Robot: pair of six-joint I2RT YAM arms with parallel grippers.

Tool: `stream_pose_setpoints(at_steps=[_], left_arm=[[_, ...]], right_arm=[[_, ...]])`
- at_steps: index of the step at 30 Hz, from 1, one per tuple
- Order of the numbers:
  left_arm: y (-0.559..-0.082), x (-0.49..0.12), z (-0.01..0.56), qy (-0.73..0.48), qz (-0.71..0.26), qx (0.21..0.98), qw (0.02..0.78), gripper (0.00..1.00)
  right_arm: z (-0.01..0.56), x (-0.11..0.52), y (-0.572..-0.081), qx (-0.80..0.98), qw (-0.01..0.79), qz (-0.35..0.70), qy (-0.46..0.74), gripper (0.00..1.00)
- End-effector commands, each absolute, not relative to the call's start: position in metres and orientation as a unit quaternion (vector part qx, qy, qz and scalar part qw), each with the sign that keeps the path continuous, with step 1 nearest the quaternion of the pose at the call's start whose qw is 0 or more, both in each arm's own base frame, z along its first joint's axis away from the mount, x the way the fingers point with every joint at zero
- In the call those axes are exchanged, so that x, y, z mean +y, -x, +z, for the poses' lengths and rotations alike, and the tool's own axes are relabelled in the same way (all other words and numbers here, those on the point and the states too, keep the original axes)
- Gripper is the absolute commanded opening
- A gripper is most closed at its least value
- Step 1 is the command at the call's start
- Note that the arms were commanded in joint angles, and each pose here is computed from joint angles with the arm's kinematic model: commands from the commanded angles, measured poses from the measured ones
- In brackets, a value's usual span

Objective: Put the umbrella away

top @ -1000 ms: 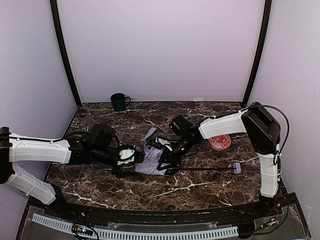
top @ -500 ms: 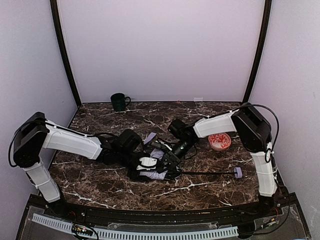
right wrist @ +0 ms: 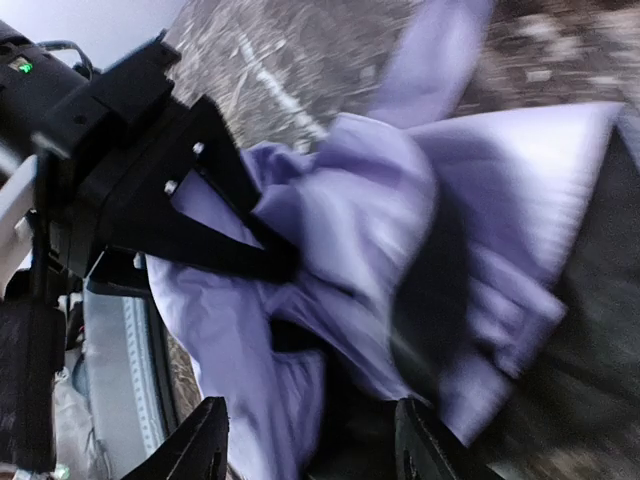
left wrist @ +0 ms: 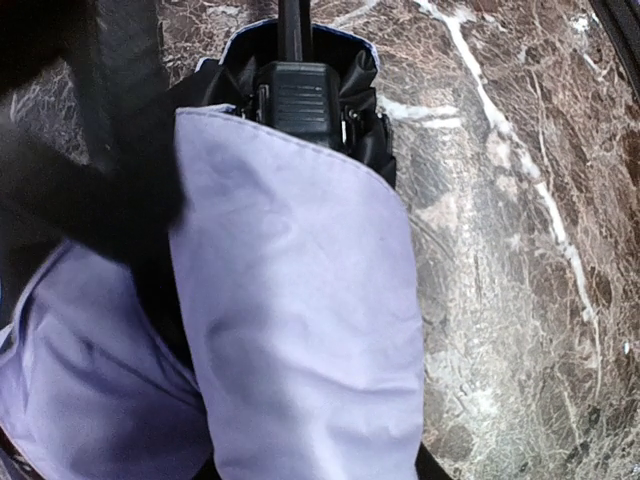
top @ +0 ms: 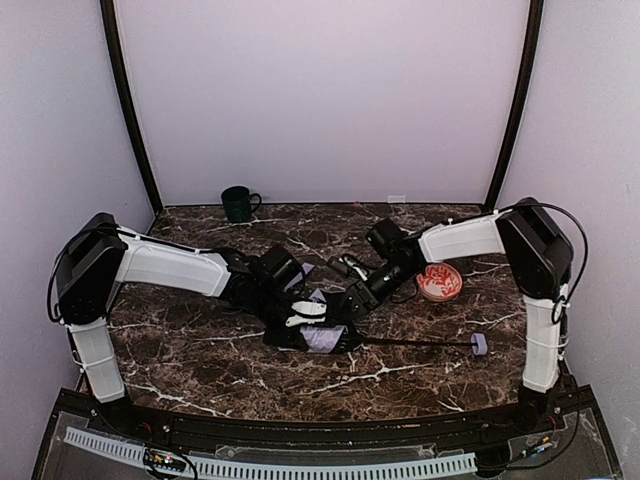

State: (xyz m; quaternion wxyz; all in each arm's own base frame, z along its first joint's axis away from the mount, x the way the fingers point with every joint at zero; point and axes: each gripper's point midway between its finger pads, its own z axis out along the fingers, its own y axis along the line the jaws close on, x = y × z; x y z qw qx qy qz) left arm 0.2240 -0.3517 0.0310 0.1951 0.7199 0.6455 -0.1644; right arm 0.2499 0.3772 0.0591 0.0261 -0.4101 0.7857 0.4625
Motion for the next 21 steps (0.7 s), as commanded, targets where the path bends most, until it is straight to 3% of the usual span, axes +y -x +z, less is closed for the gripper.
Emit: stream_pose_setpoints(at_steps=[1,8,13,16,21], left_arm=[[-0.18,-0.304,-0.004,-0.668,-0.213,0.713,0.017,0.12],[-0.191,-0.303,-0.003,-0.59,-0.28,0.756,-0.041,0.07],[-0.188,-0.305,-0.004,-0.553,-0.319,0.765,-0.082,0.07],[-0.184,-0.303,-0.006,-0.543,-0.327,0.768,-0.099,0.06],[-0.181,-0.3,-0.013,-0.53,-0.33,0.772,-0.12,0.06]], right_arm=[[0.093,0.358,-0.293,0.812,0.139,0.417,0.384,0.58],[0.113,0.328,-0.284,0.801,0.274,0.353,0.399,0.58],[0.119,0.34,-0.238,0.714,0.38,0.26,0.527,0.6],[0.113,0.361,-0.214,0.634,0.437,0.186,0.61,0.65],[0.097,0.391,-0.216,0.573,0.457,0.094,0.674,0.73]])
